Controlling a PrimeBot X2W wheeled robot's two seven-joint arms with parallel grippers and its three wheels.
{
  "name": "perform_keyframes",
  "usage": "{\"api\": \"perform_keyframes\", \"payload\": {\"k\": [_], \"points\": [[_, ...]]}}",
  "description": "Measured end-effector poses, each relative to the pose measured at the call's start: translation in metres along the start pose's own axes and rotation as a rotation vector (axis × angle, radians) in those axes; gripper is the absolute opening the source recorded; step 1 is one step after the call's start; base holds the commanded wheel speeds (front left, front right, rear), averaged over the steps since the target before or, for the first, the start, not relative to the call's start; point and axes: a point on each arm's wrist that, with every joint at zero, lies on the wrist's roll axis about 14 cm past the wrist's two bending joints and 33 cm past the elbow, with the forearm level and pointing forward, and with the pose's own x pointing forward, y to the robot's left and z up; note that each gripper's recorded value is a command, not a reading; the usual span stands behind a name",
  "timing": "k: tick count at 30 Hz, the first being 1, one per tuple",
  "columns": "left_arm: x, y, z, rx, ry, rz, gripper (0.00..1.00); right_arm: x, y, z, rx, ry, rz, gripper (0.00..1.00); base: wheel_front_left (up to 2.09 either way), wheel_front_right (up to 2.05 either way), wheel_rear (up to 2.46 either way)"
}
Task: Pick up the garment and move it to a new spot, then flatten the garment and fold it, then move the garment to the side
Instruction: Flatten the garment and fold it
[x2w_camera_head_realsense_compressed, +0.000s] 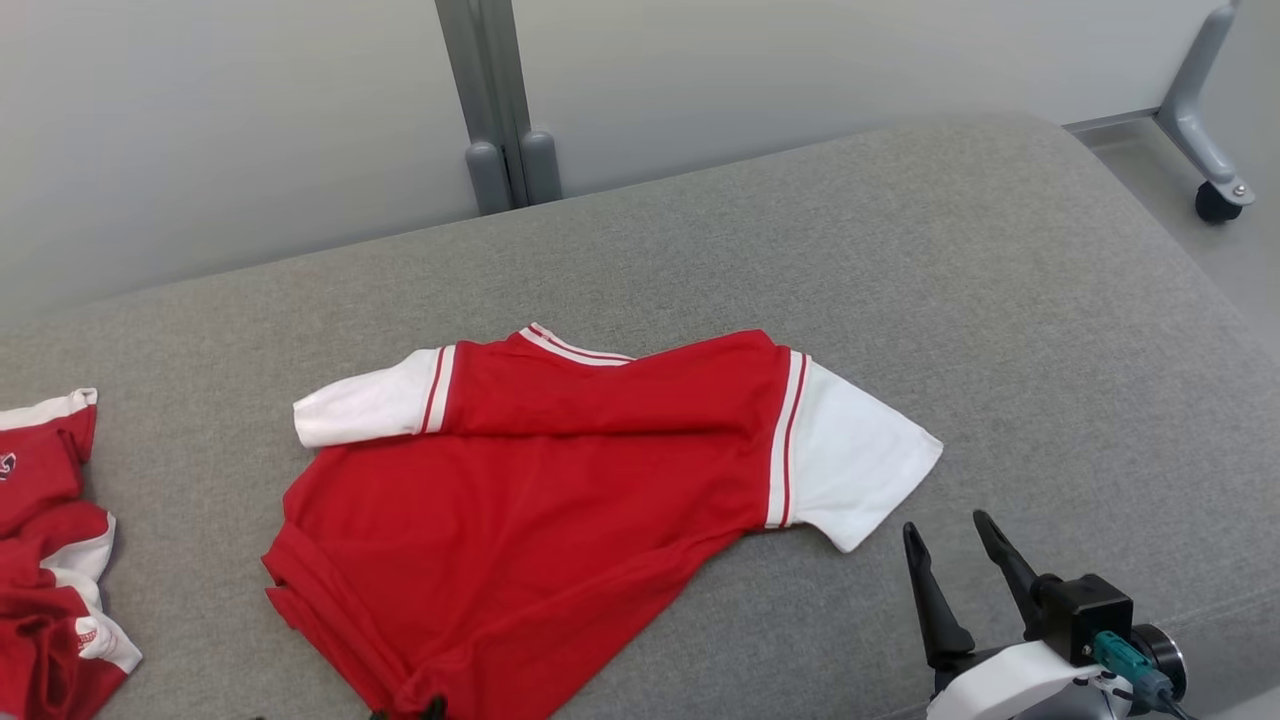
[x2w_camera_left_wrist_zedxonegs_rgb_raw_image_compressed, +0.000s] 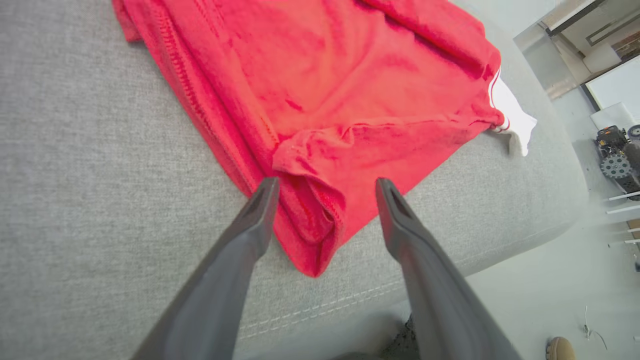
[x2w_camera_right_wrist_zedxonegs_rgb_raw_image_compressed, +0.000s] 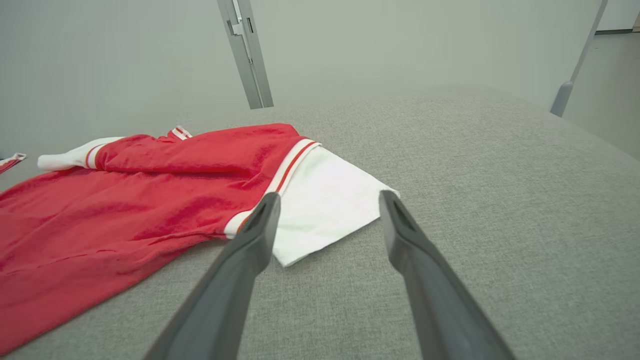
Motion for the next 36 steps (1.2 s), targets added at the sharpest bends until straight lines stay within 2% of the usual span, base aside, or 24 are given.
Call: {"api": "perform_keyframes", "payload": {"k": [2,5,8,14,15,16,17,19,20,27,35,36], "points": [[0.005,-0.005,0.011,-0.030,-0.035,-0.007,1.00,0.001,0.003,0.000,0.000,0.001,0.008,1.00,0.00,0.00,0.00],[0.014,-0.005,0.021,-0.014,-0.053,0.002,1.00,0.001,0.006,-0.001,0.000,0.002,0.017,1.00,0.00,0.00,0.00],[0.022,0.003,0.017,0.022,-0.014,0.030,1.00,0.000,0.007,0.000,0.000,0.001,0.021,1.00,0.00,0.00,0.00],[0.030,0.005,-0.001,0.044,0.091,0.008,1.00,-0.003,-0.001,-0.001,0.001,0.002,-0.007,1.00,0.00,0.00,0.00],[0.031,0.009,-0.002,0.051,0.102,0.016,0.86,-0.003,-0.003,-0.001,0.001,0.004,-0.012,1.00,0.00,0.00,0.00],[0.032,0.012,-0.003,0.059,0.111,0.022,0.77,-0.004,-0.004,-0.001,0.001,0.005,-0.015,1.00,0.00,0.00,0.00],[0.032,0.014,-0.003,0.064,0.116,0.024,0.55,-0.004,-0.004,-0.002,0.001,0.006,-0.018,1.00,0.00,0.00,0.00],[0.034,0.014,-0.004,0.068,0.122,0.019,0.23,-0.005,-0.006,-0.002,0.002,0.007,-0.023,1.00,0.00,0.00,0.00],[0.034,0.013,-0.005,0.069,0.125,0.014,0.00,-0.005,-0.006,-0.002,0.002,0.008,-0.025,1.00,0.00,0.00,0.00],[0.030,-0.003,0.003,0.101,0.097,-0.039,0.00,-0.007,-0.007,-0.003,0.006,0.008,-0.028,1.00,0.00,0.00,0.00],[0.005,-0.025,-0.002,0.158,0.091,-0.086,0.00,-0.002,0.001,-0.003,0.010,0.010,-0.001,1.00,0.00,0.00,0.00],[0.003,-0.026,-0.003,0.159,0.090,-0.086,0.09,-0.001,0.002,-0.003,0.012,0.011,0.002,1.00,0.00,0.00,0.00]]}}
